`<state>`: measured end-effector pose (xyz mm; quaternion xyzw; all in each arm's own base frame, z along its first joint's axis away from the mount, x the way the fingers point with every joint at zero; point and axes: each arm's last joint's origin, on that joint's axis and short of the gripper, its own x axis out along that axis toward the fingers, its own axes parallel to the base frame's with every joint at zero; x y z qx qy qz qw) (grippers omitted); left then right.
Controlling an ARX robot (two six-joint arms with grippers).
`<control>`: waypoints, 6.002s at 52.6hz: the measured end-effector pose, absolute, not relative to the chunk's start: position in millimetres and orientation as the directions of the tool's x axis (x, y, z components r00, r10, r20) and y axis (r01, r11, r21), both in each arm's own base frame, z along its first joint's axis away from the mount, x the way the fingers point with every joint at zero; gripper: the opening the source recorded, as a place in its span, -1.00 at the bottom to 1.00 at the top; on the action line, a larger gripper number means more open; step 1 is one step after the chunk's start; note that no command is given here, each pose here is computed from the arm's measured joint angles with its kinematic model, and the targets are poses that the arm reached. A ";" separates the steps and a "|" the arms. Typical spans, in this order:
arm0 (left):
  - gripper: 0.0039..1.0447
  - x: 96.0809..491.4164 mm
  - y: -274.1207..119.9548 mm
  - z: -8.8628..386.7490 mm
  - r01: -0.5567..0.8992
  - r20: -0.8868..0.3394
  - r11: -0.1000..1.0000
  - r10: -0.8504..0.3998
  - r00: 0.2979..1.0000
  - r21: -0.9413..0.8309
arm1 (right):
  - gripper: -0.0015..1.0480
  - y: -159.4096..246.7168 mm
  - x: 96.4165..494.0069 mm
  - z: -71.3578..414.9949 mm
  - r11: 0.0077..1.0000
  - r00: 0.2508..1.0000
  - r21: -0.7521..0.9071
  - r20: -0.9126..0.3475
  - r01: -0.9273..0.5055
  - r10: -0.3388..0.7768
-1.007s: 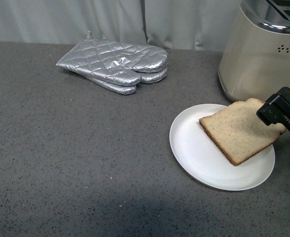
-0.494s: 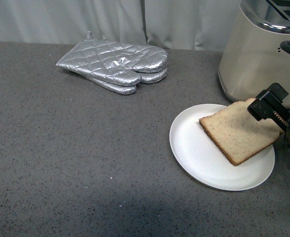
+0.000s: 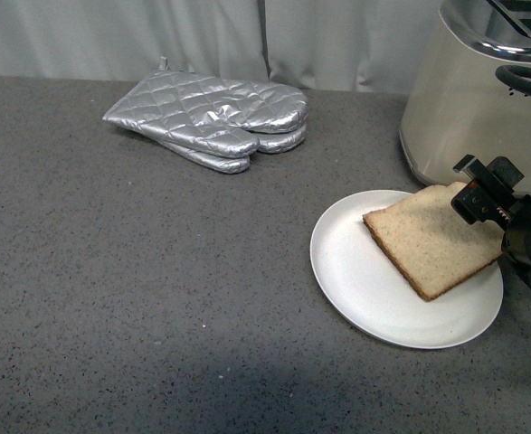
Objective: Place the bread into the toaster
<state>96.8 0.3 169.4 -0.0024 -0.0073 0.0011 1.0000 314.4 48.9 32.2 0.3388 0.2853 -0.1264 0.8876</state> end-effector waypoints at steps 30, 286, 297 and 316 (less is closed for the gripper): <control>0.88 96.8 0.3 169.4 -0.002 0.015 1.000 0.002 1.000 -0.005 | -0.95 49.6 310.2 72.3 0.717 0.857 0.597 -0.515 0.359 -0.001; 0.88 96.8 0.3 169.4 -0.004 0.015 1.000 0.004 1.000 -0.005 | -0.52 13.8 113.5 151.1 1.000 0.985 -0.013 -0.170 -0.023 0.021; 0.88 96.8 0.3 169.5 -0.002 0.015 1.000 0.002 1.000 -0.004 | -0.98 0.3 97.8 164.9 1.000 1.000 0.003 0.000 -0.001 0.001; 0.88 96.8 0.3 169.5 -0.003 0.015 1.000 0.003 1.000 -0.004 | -0.02 0.2 97.7 164.9 1.000 1.000 0.002 0.001 -0.001 0.001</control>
